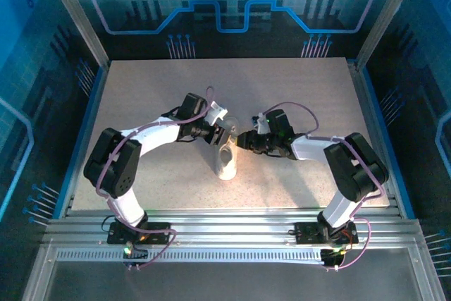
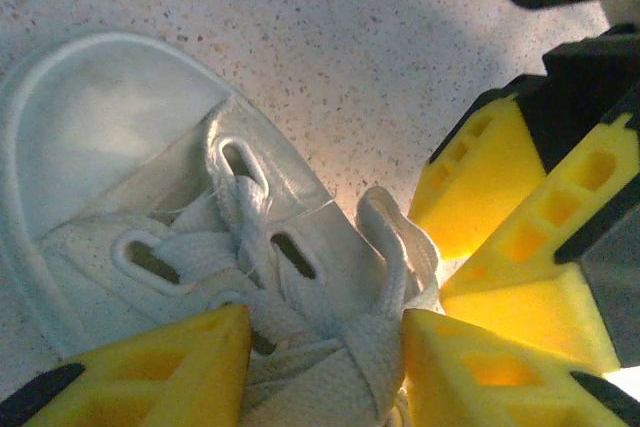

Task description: Tie the shoes

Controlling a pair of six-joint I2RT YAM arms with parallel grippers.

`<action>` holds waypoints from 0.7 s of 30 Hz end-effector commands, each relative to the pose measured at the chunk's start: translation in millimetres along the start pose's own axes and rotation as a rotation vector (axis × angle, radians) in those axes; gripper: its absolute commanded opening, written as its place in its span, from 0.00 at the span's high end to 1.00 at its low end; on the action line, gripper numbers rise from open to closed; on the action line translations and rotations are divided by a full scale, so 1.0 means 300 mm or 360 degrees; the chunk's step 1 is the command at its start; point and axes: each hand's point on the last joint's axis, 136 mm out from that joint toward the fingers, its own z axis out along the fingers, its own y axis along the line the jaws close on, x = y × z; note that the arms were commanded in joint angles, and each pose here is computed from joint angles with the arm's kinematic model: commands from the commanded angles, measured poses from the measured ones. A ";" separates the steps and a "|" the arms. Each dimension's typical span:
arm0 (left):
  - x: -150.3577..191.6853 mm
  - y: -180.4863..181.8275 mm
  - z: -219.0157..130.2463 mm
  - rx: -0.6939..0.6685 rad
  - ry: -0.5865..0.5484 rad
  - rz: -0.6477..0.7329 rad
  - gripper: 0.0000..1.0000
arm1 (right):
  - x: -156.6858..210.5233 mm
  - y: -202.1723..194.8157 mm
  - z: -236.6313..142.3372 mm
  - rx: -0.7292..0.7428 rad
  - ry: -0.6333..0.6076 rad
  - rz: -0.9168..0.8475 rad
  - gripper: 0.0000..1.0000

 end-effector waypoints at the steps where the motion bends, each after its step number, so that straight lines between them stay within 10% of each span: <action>1: -0.005 -0.017 0.002 0.0054 0.0024 0.0031 0.55 | -0.065 0.032 0.002 -0.0033 -0.0070 -0.0036 0.63; 9: -0.006 -0.033 -0.030 0.0039 -0.0016 0.0154 0.40 | -0.105 0.029 -0.033 0.0037 -0.0125 -0.0070 0.60; 21: -0.028 -0.060 -0.061 0.0031 0.0098 0.0447 0.43 | -0.033 -0.045 -0.083 0.0077 -0.0143 0.0019 0.58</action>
